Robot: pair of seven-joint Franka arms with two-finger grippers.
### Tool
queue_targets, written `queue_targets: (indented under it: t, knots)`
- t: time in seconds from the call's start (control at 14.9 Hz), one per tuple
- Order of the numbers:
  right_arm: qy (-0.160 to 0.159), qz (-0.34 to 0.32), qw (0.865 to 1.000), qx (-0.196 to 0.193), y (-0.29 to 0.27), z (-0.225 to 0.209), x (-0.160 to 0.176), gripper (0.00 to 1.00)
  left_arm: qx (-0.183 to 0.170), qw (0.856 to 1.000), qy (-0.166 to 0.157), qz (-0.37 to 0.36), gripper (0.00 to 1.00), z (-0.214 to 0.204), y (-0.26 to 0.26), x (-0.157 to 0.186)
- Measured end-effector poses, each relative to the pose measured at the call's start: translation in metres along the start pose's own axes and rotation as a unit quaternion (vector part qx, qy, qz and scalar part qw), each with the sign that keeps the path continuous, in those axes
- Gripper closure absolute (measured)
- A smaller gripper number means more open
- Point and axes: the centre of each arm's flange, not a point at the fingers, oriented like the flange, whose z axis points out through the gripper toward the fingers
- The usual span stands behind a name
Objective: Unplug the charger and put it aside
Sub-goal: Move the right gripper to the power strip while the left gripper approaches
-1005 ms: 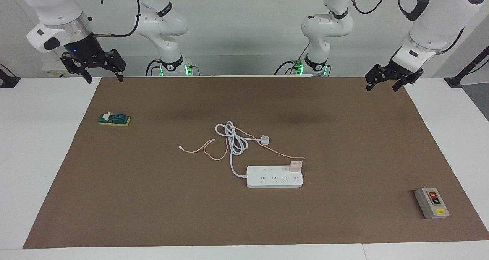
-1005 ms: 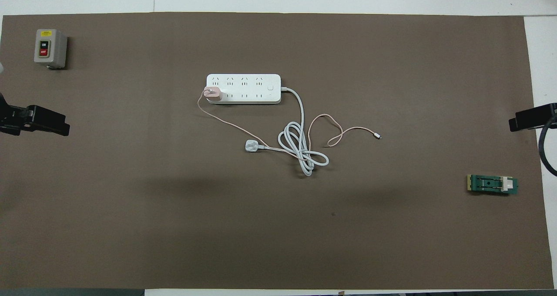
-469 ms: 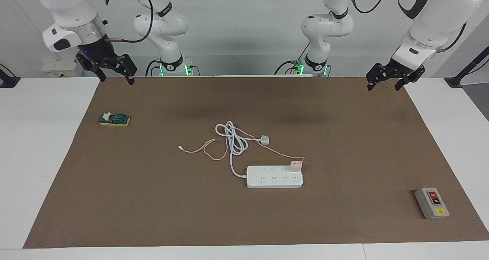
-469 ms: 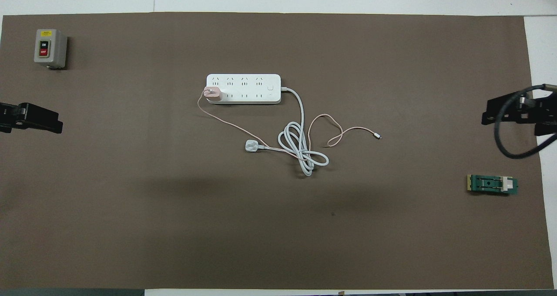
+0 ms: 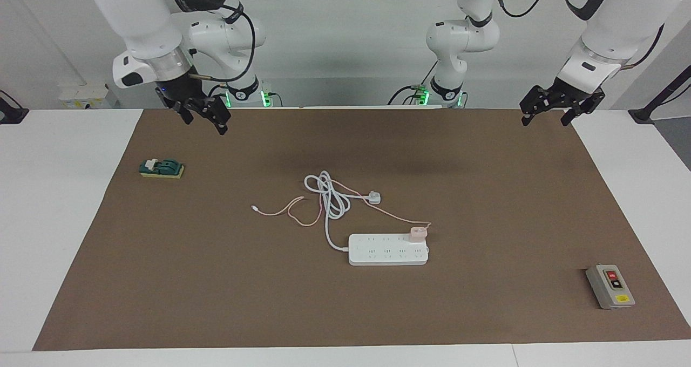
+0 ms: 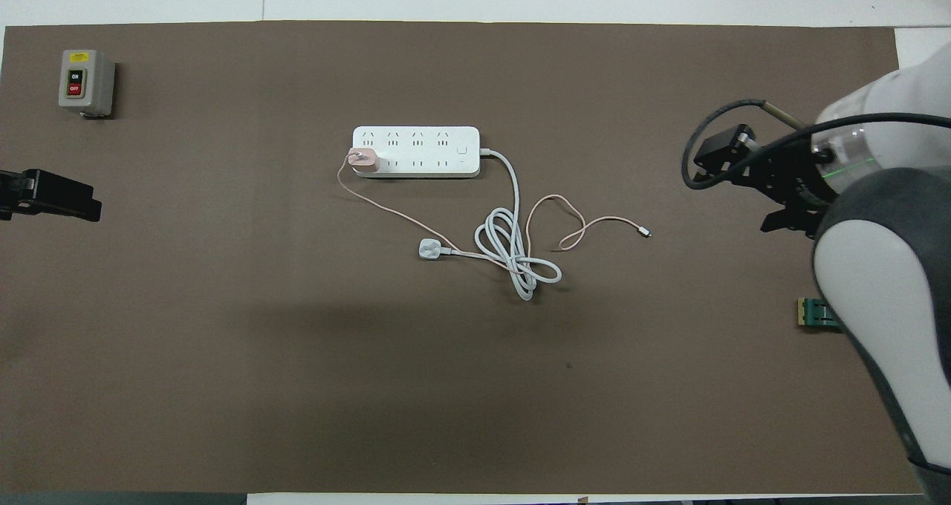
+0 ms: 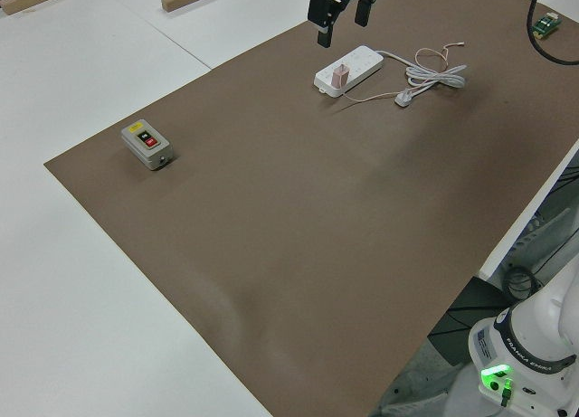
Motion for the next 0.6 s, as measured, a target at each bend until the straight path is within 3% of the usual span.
queue_targets:
  t: [0.4, 0.6]
  knots:
    - [-0.046, 0.163, 0.983, 0.065, -0.084, 0.11, -0.027, 0.0, 0.0, 1.0, 0.002, -0.016, 0.0, 0.037, -0.006, 0.018]
    - [-0.056, 0.244, 0.965, 0.078, -0.133, 0.165, -0.044, 0.0, -0.025, 0.989, -0.013, -0.147, 0.0, 0.069, 0.018, 0.04]
